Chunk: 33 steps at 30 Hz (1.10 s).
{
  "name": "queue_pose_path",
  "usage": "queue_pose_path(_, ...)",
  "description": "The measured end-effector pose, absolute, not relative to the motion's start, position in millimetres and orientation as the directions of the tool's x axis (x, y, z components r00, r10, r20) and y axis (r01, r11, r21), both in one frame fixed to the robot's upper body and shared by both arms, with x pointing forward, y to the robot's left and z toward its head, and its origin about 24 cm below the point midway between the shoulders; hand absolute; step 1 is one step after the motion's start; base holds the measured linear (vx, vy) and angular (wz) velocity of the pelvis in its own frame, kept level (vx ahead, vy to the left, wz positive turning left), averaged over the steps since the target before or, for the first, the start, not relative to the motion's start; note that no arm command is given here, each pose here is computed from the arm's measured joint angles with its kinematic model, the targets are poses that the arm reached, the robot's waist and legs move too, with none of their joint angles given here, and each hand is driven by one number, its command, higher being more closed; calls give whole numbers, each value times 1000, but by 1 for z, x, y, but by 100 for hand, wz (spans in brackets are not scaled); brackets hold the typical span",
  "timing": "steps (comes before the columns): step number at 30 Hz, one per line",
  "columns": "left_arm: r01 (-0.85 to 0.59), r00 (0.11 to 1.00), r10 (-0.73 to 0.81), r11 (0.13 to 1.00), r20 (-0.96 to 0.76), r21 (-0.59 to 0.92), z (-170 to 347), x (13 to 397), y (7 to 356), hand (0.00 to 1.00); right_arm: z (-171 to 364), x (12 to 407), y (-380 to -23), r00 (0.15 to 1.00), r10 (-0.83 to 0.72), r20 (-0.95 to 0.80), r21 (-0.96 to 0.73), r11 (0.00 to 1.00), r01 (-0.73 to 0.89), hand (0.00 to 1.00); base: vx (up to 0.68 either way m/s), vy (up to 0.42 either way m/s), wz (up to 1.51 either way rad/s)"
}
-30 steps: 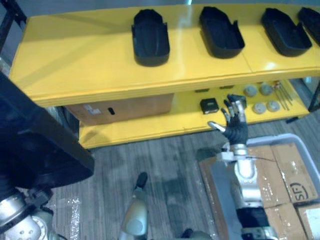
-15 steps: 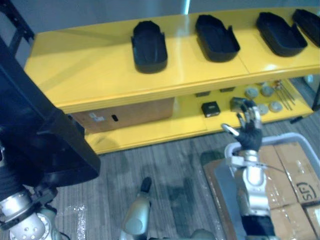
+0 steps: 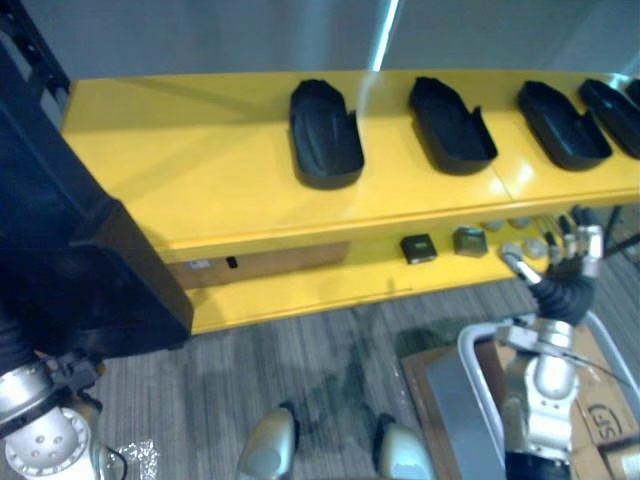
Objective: Walk over and take plastic housings, then place them on the shelf
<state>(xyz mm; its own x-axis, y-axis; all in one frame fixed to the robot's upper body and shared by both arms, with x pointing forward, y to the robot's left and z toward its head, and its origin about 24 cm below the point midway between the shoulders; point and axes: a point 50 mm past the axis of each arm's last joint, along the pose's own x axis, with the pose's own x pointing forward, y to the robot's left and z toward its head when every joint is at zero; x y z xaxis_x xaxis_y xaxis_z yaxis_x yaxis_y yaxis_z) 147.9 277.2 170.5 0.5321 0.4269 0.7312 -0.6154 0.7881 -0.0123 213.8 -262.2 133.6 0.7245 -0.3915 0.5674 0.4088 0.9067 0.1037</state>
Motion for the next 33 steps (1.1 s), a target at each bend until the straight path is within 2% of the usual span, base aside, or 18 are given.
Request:
queue_pose_path(3,-570,556,433,820,709,-54,164,155,264,100,151,218,-266,694,-356,626,74,913,402,0,215,-350,91)
queue_pose_path(5,-530,568,417,845,710,-72,164,161,255,100,156,219,-268,667,-385,639,92,898,430,0,99,-252,101)
queue_pose_path(9,-505,522,379,859,765,-81,178,172,248,100,159,212,-275,614,-448,650,116,857,502,0,77,-63,50)
queue_pose_path(13,-538,531,417,839,738,-87,171,171,253,100,163,204,-281,552,-492,674,153,823,547,0,52,80,-22)
queue_pose_path(16,-604,539,466,795,702,-64,160,159,264,100,159,195,-288,486,-568,664,183,754,630,0,26,118,-55)
queue_pose_path(20,-650,546,510,759,665,-48,152,150,271,100,140,166,-303,312,-726,613,215,534,818,0,-13,56,-29)
queue_pose_path(24,-686,523,535,727,663,-45,154,148,278,100,124,131,-328,67,-847,527,240,224,944,0,-49,23,-2)
queue_pose_path(26,-703,525,553,710,647,-37,152,147,282,100,106,120,-341,44,-892,449,197,148,969,0,0,0,0)
queue_pose_path(27,-710,526,560,704,640,-32,151,146,284,100,98,118,-344,50,-908,415,181,136,974,0,0,0,0)
queue_pose_path(30,-725,557,595,688,579,-10,142,150,292,100,55,113,-344,167,-957,236,86,192,978,0,9,-5,-2)
queue_pose_path(33,-732,610,627,679,484,44,127,162,305,100,11,119,-330,390,-920,46,-6,390,921,0,5,-8,-13)
